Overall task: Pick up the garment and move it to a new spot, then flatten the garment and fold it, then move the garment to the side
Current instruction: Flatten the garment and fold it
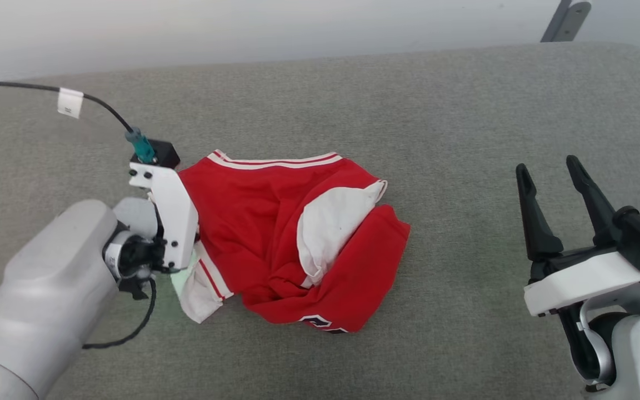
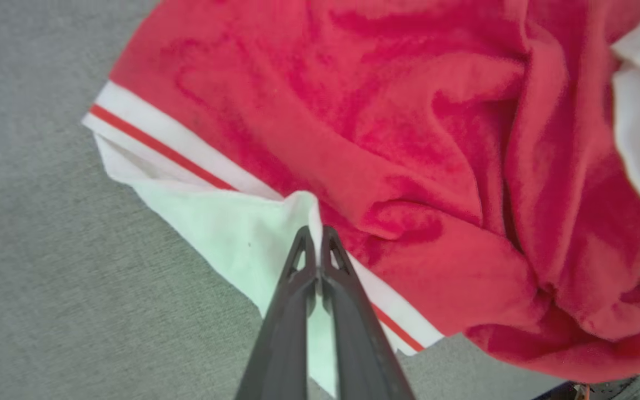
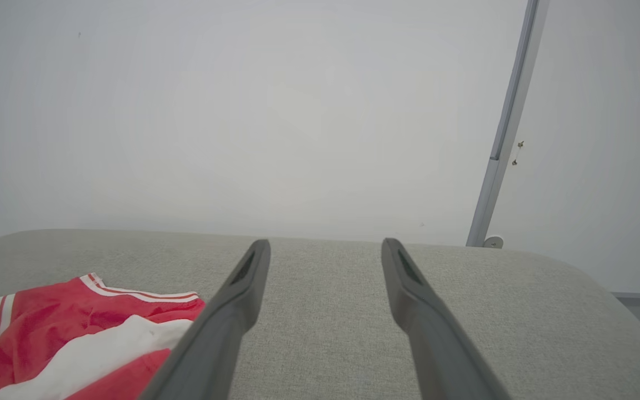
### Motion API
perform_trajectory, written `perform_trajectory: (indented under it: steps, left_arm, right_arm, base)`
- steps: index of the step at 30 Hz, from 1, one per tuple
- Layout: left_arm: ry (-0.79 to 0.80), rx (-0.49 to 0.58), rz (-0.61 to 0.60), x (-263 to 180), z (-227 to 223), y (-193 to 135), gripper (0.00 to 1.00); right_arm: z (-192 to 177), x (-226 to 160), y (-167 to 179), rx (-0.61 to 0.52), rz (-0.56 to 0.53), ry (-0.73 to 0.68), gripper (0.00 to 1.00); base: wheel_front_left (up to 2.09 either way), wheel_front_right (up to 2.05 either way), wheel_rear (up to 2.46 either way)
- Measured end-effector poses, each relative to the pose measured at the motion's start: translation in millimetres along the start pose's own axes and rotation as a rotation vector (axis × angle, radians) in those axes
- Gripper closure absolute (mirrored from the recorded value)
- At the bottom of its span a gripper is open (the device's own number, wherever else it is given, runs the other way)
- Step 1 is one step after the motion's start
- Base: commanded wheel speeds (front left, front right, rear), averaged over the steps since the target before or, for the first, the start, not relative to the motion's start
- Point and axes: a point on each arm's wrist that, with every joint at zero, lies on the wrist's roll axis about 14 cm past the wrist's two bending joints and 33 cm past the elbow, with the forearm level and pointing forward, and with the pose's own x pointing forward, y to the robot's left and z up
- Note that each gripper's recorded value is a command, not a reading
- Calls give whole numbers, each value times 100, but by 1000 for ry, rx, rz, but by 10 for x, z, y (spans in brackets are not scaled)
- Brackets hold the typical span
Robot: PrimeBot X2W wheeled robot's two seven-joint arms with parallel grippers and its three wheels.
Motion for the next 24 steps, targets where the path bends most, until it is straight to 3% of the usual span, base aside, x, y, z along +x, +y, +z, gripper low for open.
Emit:
perform_trajectory:
  steps: [6, 12, 19, 20, 21, 22, 23, 24]
  left_arm:
    - [-64, -42, 19, -125, 92, 142, 100]
    - [-86, -107, 111, -268, 53, 497, 100]
    - [-21, -187, 196, -264, -346, 790, 100]
    - [-19, -196, 195, -257, -381, 794, 90]
    - [-22, -215, 190, -253, -404, 793, 71]
    - [-22, -223, 191, -252, -425, 800, 42]
    - [-25, -227, 192, -255, -435, 808, 0]
    - [-33, -233, 194, -263, -427, 816, 0]
  right_arm:
    - [15, 29, 39, -1, 10, -5, 0]
    - [19, 41, 66, 0, 17, -7, 0]
    - [2, 51, 40, 1, 10, -2, 0]
    - [1, 51, 40, 1, 10, -2, 0]
    - [1, 53, 42, 2, 10, -2, 0]
    - [0, 56, 45, 2, 11, -2, 0]
    - [0, 58, 48, 2, 12, -2, 0]
    - [2, 59, 52, 2, 13, -2, 0]
  base:
    - [0, 0, 0]
    - [0, 0, 0]
    - [0, 0, 0]
    - [0, 0, 0]
    - [0, 0, 0]
    - [0, 0, 0]
    - [0, 0, 0]
    - [0, 0, 0]
